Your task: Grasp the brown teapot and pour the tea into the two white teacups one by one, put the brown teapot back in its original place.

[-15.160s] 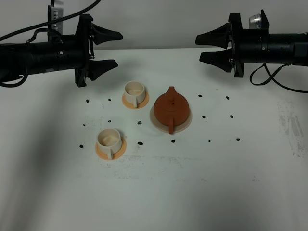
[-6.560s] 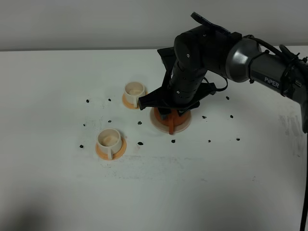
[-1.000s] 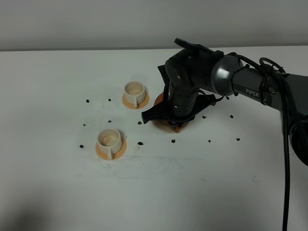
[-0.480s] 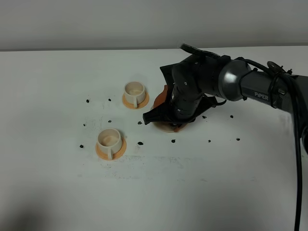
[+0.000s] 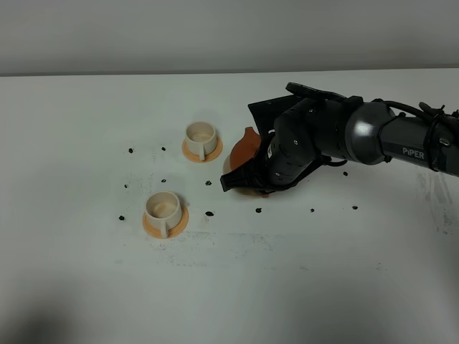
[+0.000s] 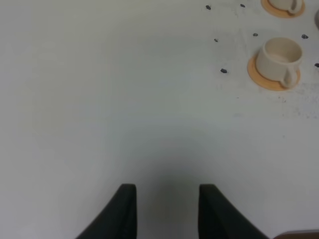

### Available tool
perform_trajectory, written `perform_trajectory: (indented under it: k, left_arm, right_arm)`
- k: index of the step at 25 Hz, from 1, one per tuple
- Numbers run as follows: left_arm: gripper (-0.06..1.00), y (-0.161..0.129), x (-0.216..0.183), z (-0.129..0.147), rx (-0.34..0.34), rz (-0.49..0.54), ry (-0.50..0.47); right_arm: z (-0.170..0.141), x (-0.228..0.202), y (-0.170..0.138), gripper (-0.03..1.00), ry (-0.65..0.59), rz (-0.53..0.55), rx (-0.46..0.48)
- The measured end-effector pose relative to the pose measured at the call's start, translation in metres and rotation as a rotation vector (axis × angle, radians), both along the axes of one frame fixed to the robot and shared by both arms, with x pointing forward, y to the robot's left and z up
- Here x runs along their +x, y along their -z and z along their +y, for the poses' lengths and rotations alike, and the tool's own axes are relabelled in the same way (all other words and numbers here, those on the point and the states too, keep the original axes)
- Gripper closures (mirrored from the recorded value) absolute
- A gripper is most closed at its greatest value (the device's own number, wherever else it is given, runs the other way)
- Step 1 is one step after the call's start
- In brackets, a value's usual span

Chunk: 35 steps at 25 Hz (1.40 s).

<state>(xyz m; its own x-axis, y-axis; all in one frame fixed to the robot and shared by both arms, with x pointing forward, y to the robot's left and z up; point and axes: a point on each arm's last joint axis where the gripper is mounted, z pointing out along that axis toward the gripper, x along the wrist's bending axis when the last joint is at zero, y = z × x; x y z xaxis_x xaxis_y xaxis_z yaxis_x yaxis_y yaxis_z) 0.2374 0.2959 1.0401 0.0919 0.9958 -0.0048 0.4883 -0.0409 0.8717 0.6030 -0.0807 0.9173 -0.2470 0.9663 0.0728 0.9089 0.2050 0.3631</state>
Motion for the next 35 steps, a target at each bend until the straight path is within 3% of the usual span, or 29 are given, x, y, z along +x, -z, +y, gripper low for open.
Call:
perform_trajectory:
  k: [27, 35]
  left_arm:
    - [0.66, 0.000, 0.000, 0.000, 0.001, -0.001, 0.001]
    - [0.66, 0.000, 0.000, 0.000, 0.001, -0.001, 0.001]
  right_arm:
    - [-0.008, -0.012, 0.006, 0.88, -0.069, -0.145, 0.038]
    - [-0.009, -0.012, -0.013, 0.88, -0.087, -0.198, 0.044]
